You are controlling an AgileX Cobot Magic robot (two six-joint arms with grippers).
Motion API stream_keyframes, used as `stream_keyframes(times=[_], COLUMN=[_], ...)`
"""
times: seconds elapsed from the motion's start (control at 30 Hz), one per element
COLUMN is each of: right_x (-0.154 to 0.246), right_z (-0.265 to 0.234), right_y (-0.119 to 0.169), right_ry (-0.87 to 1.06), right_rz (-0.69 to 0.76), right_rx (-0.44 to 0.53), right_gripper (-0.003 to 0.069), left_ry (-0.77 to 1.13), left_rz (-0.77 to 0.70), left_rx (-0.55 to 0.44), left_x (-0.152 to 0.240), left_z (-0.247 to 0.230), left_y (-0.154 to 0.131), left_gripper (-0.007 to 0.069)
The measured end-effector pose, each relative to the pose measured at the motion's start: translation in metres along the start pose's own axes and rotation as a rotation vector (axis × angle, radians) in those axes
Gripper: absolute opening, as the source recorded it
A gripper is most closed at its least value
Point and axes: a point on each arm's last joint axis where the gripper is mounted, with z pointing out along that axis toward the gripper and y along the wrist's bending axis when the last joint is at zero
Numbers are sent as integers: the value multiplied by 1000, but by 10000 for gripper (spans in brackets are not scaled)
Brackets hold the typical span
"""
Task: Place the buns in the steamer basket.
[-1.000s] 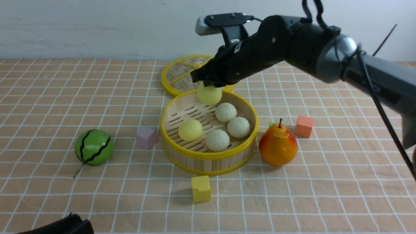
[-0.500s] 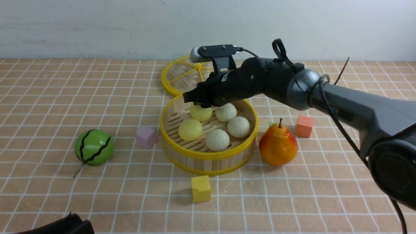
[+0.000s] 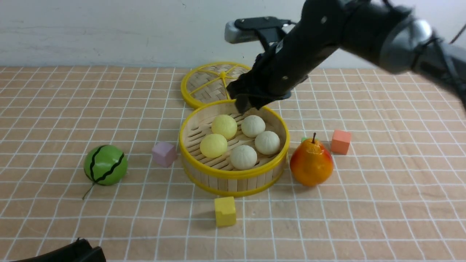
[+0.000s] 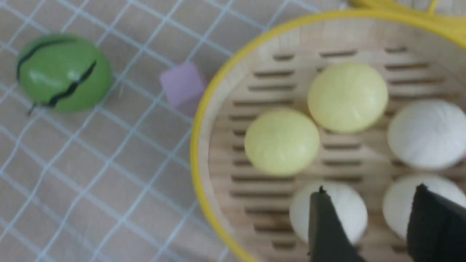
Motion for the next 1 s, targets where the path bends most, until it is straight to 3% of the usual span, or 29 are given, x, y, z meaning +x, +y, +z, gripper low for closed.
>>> stream_keyframes(times=[0.1, 0.27, 0.53, 1.0], right_x=[25, 68, 142, 177], right_z=[-50, -92, -158, -237], right_y=[10, 22, 32, 42], right_ry=[128, 176, 156, -61], right_rz=[9, 67, 86, 53], right_rx=[65, 143, 161, 151], right_gripper=[112, -1, -8, -1], left_ry=[0, 0, 0, 0], left_rz=[0, 0, 0, 0], left_rx=[0, 0, 0, 0], left_x=[0, 0, 0, 0], left_z=[0, 0, 0, 0], left_y=[0, 0, 0, 0], left_gripper=[214, 214, 214, 218])
